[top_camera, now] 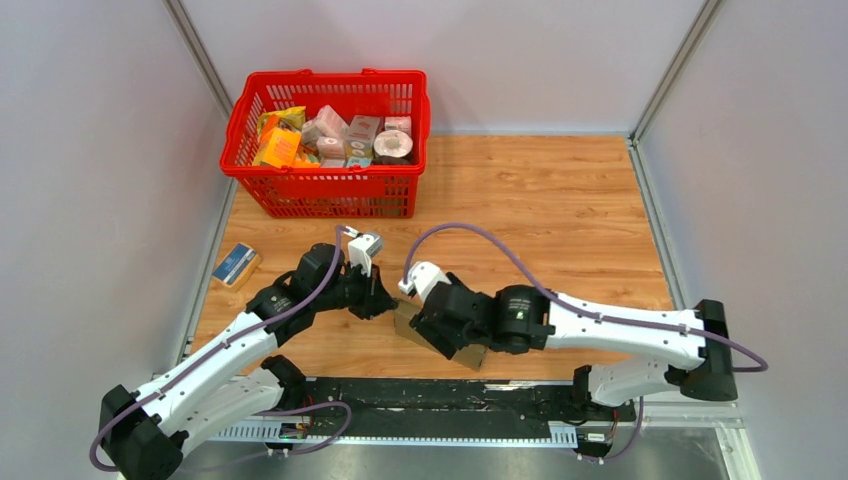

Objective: Fold the paper box

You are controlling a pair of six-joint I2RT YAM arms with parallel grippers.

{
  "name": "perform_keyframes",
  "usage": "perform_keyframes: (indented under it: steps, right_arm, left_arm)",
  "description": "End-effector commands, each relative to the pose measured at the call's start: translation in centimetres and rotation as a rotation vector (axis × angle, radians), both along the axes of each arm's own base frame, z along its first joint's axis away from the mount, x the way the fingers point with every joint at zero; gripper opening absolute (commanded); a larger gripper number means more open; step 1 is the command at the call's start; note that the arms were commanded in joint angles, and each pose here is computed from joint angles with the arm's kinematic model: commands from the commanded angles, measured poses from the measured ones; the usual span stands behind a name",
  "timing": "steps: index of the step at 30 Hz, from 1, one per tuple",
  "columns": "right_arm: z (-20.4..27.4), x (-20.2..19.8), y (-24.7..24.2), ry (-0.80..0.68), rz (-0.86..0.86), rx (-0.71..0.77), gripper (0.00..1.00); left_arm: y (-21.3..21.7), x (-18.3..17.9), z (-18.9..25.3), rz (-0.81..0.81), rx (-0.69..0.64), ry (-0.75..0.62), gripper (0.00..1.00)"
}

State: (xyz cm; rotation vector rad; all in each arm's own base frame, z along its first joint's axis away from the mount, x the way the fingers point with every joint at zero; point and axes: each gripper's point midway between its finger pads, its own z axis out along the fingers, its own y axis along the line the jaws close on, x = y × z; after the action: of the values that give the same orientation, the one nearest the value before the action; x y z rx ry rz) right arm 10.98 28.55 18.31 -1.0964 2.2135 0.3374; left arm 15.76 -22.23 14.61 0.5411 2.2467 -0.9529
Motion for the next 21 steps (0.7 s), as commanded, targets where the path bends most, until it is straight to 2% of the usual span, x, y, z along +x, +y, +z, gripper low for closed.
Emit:
perform_keyframes:
  steps: [1,5,12,21]
  right_arm:
    - [1.8,2.0,0.3,-0.237,0.023,-0.121,0.69]
    - [0.4,1.3,1.1,-0.275,0.056,-0.220,0.68]
    - [-1.6,0.4,1.8,-0.307,0.087,-0.310,0.66]
    - [-3.5,0.0,1.4,-0.390,0.095,-0.438,0.55]
  left_arm:
    - [0.9,-1.0,-1.9,-0.002,0.067,0.060,0.00]
    - [0.9,-1.0,-2.0,-0.001,0.069,0.065,0.00]
    - [0.9,-1.0,-2.0,-0.002,0.065,0.062,0.00]
    - [1.1,-1.0,-2.0,0.023,0.055,0.052,0.01]
